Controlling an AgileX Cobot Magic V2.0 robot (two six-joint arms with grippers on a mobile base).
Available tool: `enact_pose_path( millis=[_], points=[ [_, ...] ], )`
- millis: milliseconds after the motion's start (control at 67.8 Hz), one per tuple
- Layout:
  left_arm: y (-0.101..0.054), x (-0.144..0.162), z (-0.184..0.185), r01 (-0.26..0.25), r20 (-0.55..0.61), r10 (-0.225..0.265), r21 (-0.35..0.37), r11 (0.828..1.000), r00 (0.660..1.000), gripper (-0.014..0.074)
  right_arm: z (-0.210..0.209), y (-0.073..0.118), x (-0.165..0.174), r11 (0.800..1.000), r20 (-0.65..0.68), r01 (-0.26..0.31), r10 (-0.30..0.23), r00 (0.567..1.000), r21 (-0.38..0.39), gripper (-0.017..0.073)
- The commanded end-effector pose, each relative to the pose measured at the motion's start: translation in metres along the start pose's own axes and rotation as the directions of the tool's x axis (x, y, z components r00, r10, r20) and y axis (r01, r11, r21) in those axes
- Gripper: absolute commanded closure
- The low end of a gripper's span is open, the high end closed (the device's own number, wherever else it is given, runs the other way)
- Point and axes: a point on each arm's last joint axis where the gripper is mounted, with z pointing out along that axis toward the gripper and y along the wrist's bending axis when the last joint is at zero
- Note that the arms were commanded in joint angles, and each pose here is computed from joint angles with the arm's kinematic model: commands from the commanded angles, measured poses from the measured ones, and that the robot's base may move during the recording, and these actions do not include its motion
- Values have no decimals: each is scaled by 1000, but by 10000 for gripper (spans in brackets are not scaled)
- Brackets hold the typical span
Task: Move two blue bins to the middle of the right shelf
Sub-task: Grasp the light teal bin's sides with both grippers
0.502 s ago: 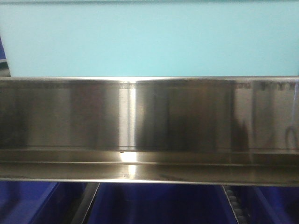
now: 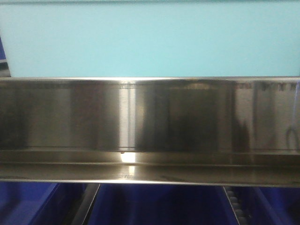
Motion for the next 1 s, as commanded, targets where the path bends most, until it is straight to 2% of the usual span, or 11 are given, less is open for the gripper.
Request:
enact_pose_path(
  millis=[0,280,369,516,635,738,812,885,989],
  points=[
    [-1,-4,-1,2,41,-3,10,1000,999,704,0,0,-3,1000,31,2,-2,1000,-2,721],
    [-2,-12,-1,2,129,-4,19,1000,992,704,-1,0,-9,1000,92,2,-2,996,-3,721],
    [-2,-18,-2,0,191,-5,26,1000,982,704,-2,0,-16,1000,177,0,1,984,-5,721],
    [-3,-29,-5,-3,313,-9,39,999,950,704,-6,1,-31,1000,336,-6,10,942,-11,721],
    [-4,-44,-9,-4,356,-10,40,999,934,704,-16,4,-68,999,382,-18,27,924,-26,721],
    [-3,-76,-19,-6,350,-4,27,1000,937,704,-34,8,-109,999,373,-14,27,927,-37,721],
    [-2,-107,-29,-33,345,30,4,999,938,691,-43,11,-136,999,345,-12,26,938,-41,718],
    [-2,-129,-33,-52,310,54,-17,999,949,628,-48,13,-158,999,324,-11,24,946,-43,661],
    [-1,-158,-34,-51,275,57,-29,998,960,472,-48,16,-184,999,314,-10,23,949,-45,463]
  ],
)
